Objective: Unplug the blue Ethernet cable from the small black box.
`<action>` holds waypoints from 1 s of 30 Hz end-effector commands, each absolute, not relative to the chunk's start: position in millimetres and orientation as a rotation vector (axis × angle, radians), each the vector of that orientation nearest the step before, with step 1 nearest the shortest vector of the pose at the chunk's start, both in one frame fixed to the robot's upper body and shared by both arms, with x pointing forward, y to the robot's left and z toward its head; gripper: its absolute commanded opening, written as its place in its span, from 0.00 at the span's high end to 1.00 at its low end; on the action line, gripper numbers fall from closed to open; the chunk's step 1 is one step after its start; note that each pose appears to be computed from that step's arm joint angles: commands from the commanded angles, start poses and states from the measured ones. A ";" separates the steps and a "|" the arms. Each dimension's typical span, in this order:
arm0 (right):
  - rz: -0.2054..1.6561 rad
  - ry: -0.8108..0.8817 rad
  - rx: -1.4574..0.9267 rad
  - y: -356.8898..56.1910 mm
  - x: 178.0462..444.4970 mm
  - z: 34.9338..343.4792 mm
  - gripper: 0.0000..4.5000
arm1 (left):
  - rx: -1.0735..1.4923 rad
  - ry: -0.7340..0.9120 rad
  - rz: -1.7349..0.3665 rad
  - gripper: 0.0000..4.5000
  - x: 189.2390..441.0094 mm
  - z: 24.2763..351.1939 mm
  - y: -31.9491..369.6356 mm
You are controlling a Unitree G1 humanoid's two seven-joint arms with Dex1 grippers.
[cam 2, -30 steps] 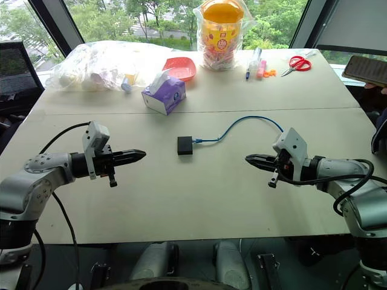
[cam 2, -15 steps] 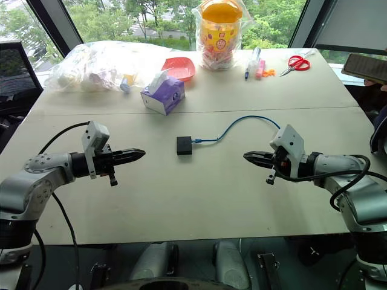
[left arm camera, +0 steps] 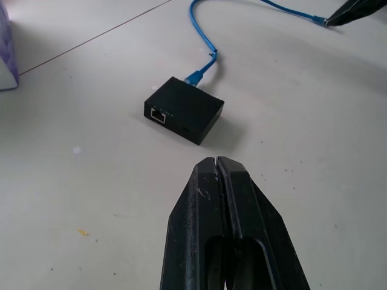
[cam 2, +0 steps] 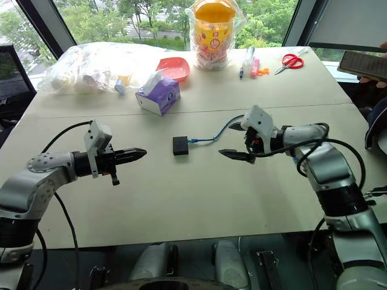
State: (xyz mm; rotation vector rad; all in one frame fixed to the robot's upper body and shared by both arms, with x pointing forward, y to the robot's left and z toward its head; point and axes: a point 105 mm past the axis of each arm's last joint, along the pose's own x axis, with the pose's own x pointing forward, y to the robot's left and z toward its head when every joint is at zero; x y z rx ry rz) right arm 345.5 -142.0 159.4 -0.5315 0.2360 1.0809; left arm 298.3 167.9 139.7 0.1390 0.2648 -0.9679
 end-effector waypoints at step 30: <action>1.246 0.397 -0.676 -73.5 401.3 156.8 0.02 | 0.226 0.207 -0.897 1.00 297.0 146.4 180.6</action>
